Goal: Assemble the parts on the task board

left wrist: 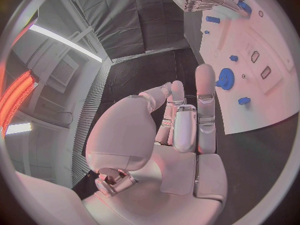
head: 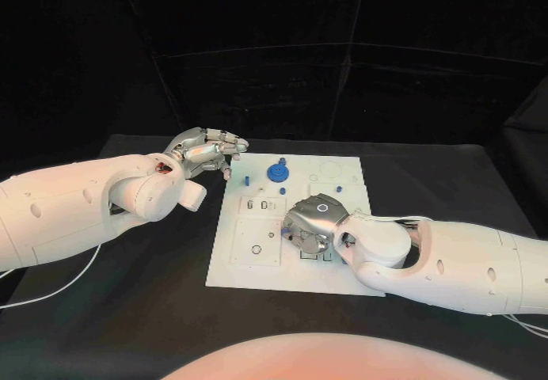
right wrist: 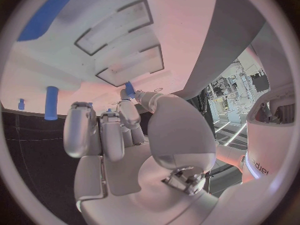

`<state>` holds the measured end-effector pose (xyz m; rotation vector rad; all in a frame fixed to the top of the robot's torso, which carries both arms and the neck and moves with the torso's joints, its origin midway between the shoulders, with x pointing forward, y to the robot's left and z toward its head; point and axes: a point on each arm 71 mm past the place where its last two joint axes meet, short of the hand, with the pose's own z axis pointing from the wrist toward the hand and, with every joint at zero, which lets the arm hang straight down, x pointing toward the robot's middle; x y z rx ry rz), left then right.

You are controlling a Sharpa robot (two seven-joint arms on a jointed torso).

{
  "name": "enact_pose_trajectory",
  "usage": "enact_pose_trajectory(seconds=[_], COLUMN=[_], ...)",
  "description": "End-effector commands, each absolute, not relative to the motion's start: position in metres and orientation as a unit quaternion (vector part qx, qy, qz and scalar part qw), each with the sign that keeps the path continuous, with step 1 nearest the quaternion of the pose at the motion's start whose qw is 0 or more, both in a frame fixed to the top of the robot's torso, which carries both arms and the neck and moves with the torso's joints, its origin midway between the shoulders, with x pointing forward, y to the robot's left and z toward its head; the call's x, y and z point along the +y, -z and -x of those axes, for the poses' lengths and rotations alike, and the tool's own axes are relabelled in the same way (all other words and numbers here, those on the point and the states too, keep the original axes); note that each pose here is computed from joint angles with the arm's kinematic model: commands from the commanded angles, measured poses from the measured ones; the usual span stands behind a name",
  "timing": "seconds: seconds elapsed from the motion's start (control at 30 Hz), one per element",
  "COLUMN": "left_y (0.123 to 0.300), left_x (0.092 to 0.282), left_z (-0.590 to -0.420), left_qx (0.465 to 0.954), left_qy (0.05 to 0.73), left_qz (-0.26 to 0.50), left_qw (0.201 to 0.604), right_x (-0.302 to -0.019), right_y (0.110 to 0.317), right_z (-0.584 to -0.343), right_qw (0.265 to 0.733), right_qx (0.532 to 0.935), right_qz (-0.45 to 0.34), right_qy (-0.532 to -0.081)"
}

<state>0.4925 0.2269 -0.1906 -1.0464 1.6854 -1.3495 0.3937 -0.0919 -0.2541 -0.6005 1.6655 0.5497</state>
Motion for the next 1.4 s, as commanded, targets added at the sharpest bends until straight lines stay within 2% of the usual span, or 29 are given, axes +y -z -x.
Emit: enact_pose_trajectory(seconds=[0.03, 0.93, 1.4], left_y=[0.19, 0.1906, 0.1908], left_x=[0.2257, 0.2257, 0.2259], left_z=[-0.4922, -0.4927, -0.4927], left_qx=[0.656, 0.658, 0.658], left_qy=[0.527, 0.526, 0.525], left_qz=[0.405, 0.405, 0.406], left_qw=[0.357, 0.355, 0.355], right_x=[-0.0916, -0.0932, -0.0923], right_y=[0.2533, 0.2505, 0.2531], right_z=[-0.394, -0.3951, -0.3941], right_qw=[0.601, 0.614, 0.598], right_qx=[0.717, 0.71, 0.72], right_qz=[0.26, 0.242, 0.251], right_qy=[-0.239, -0.245, -0.249])
